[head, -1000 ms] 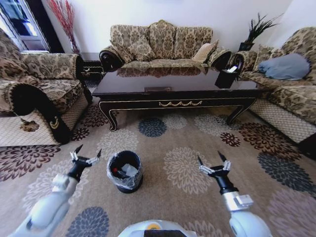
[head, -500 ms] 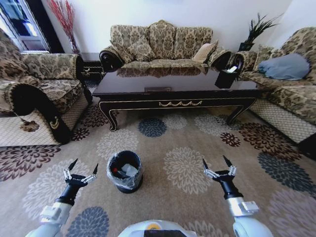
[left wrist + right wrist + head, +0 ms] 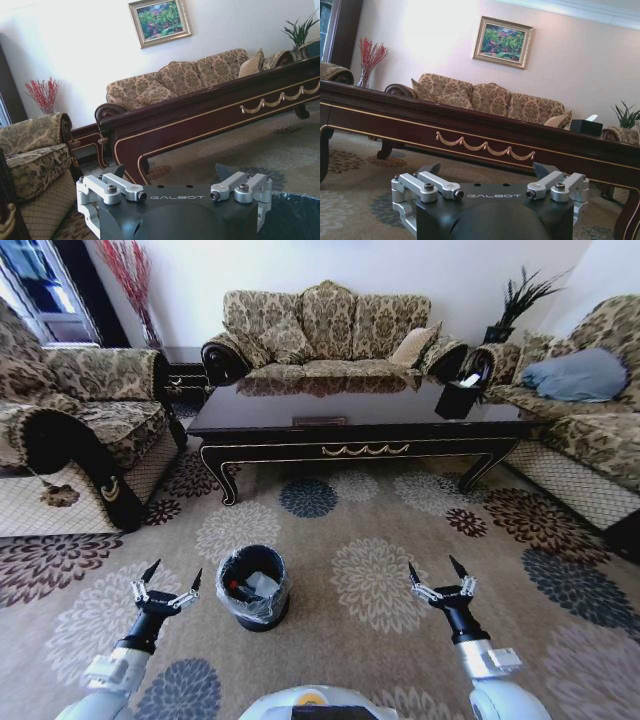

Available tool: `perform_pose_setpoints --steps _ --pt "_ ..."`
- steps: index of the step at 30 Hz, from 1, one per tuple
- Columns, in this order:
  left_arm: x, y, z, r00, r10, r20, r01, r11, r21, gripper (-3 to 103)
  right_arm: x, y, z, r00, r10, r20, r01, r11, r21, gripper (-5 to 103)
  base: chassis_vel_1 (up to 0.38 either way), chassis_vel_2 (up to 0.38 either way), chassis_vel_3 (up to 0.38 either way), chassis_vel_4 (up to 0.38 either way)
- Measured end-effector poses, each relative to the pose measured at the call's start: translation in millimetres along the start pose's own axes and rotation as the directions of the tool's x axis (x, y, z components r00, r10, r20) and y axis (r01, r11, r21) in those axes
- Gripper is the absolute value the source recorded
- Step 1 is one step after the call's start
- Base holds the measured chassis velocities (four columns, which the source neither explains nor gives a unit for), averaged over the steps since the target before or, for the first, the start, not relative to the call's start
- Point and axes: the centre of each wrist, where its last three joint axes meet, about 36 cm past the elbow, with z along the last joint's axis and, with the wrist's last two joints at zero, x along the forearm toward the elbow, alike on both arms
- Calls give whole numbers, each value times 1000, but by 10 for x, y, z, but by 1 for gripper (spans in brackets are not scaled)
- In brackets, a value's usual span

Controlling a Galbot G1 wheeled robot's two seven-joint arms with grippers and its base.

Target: Move to the front of the table and pick up the trash from the floor, then place it into the trash bin.

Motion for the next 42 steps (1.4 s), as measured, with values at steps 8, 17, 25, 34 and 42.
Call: perform_pose_setpoints --steps 8,17,25,34,42 --pt "-5 -1 -1 1000 0 -1 0 1000 2 100 -1 1 -1 1000 -1 -1 1 1000 0 100 0 0 0 0" --pt "-7 -1 -1 1000 -1 -2 1 1000 3 100 -2 2 -3 1000 -1 -1 1 1000 0 100 0 0 0 0" --pt "-8 -1 0 1000 -1 -3 1 1000 3 100 -4 3 -6 1000 -1 -1 1 1000 0 100 78 -102 -82 91" --pt "-7 0 3 1000 -1 -4 1 1000 3 100 -4 3 -6 1000 0 -1 0 1000 -1 100 270 -274 -274 272" --pt "-7 0 3 1000 -1 -5 1 1000 3 100 -4 3 -6 1000 0 -1 0 1000 -1 100 344 -336 -333 329"
